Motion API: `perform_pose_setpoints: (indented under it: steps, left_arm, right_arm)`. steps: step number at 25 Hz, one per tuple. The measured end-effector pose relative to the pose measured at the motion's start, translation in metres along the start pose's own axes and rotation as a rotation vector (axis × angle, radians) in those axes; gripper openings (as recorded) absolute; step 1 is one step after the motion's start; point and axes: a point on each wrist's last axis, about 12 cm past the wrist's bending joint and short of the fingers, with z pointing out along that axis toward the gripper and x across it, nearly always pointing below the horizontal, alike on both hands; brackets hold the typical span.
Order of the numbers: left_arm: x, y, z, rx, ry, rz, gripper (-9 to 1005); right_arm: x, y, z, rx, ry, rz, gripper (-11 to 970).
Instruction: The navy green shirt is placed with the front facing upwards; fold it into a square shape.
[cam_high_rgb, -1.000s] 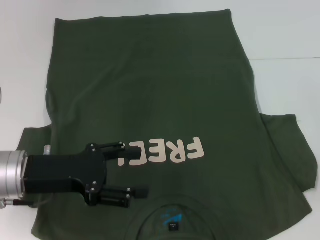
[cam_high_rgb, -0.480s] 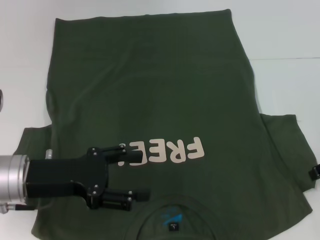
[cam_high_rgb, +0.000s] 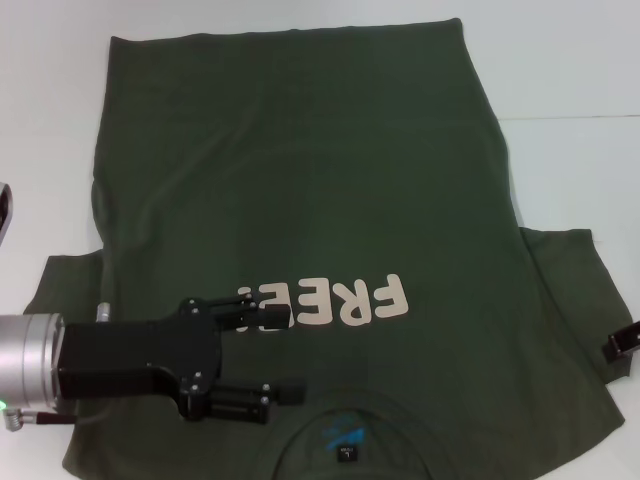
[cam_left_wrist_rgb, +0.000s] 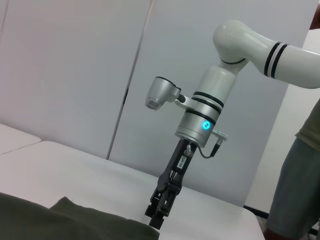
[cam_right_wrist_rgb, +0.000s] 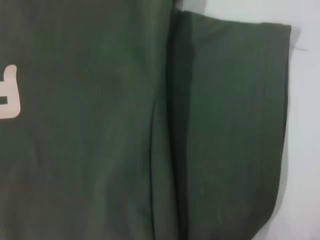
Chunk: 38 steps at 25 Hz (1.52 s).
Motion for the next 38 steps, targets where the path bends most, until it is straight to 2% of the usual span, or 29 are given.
perform_pose_setpoints:
  steps: [3, 14, 19, 24, 30, 38]
  left_arm:
    - [-0.001, 0.0, 0.0, 0.001, 0.001, 0.002, 904]
    - [-0.001, 0.001, 0.0, 0.0, 0.001, -0.004, 903]
    - [-0.001, 0.001, 0.0, 0.0, 0.001, -0.005, 903]
    - [-0.001, 0.0, 0.0, 0.0, 0.001, -0.006, 904]
    - [-0.001, 0.0, -0.001, -0.001, 0.001, -0.007, 904]
    - [-0.001, 0.001, 0.0, -0.001, 0.002, -0.006, 904]
  right_arm:
    - [-0.002, 0.0, 0.001, 0.005, -0.01, -0.001, 938]
    - [-0.003, 0.002, 0.009, 0.004, 0.002, -0.007, 834]
    - [-0.004, 0.003, 0.01, 0.005, -0.002, -0.008, 756]
    - [-0.004, 0.003, 0.01, 0.009, -0.001, -0.013, 735]
    - [-0.004, 0.005, 0.015, 0.003, 0.01, -0.015, 548]
    - [-0.004, 0.005, 0.016, 0.004, 0.013, -0.013, 518]
